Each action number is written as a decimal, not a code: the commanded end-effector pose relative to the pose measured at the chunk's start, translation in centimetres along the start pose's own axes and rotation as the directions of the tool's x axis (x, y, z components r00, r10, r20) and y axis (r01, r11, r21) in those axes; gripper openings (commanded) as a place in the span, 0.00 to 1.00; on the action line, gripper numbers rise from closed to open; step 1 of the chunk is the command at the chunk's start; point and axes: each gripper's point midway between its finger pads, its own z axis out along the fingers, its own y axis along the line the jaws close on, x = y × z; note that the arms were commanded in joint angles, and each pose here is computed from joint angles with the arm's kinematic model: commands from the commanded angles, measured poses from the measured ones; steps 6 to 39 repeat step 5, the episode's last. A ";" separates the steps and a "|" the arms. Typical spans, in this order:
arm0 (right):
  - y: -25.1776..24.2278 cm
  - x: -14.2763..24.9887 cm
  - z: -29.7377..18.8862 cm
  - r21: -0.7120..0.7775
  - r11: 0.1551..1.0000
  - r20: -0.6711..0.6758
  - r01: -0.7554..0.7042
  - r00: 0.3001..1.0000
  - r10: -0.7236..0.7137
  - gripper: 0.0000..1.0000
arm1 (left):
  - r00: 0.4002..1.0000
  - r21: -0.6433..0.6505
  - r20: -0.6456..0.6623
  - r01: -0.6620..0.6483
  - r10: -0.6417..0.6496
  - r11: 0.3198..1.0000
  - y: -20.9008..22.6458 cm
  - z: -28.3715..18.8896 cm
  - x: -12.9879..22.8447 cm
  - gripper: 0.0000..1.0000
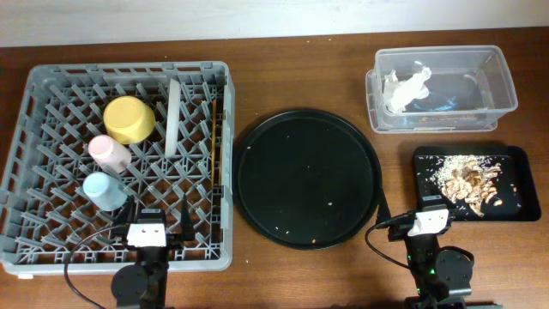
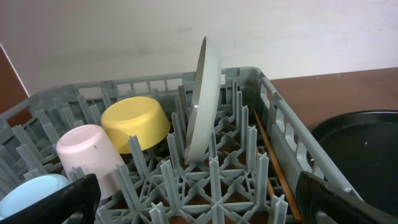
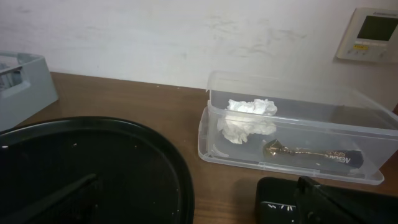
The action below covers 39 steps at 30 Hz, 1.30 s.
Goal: Sort waste into correct bins and load items into the dishwasher rack
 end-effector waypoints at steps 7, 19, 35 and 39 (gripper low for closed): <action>0.0 0.2 0.0 0.006 1.000 -0.004 0.007 1.000 -0.006 0.99 | 1.000 0.000 -0.003 -0.013 0.013 1.000 0.0 0.0 0.2 0.99; 0.0 0.2 0.0 0.006 1.000 -0.004 0.007 1.000 -0.006 0.99 | 1.000 0.000 -0.003 -0.013 0.013 1.000 0.0 0.0 0.2 0.99; 0.0 0.2 0.0 0.006 1.000 -0.004 0.007 1.000 -0.006 0.99 | 1.000 0.000 -0.003 -0.013 0.013 1.000 0.0 0.0 0.2 0.99; 0.0 0.2 0.0 0.006 1.000 -0.004 0.007 1.000 -0.006 0.99 | 1.000 0.000 -0.003 -0.013 0.013 1.000 0.0 0.0 0.2 0.99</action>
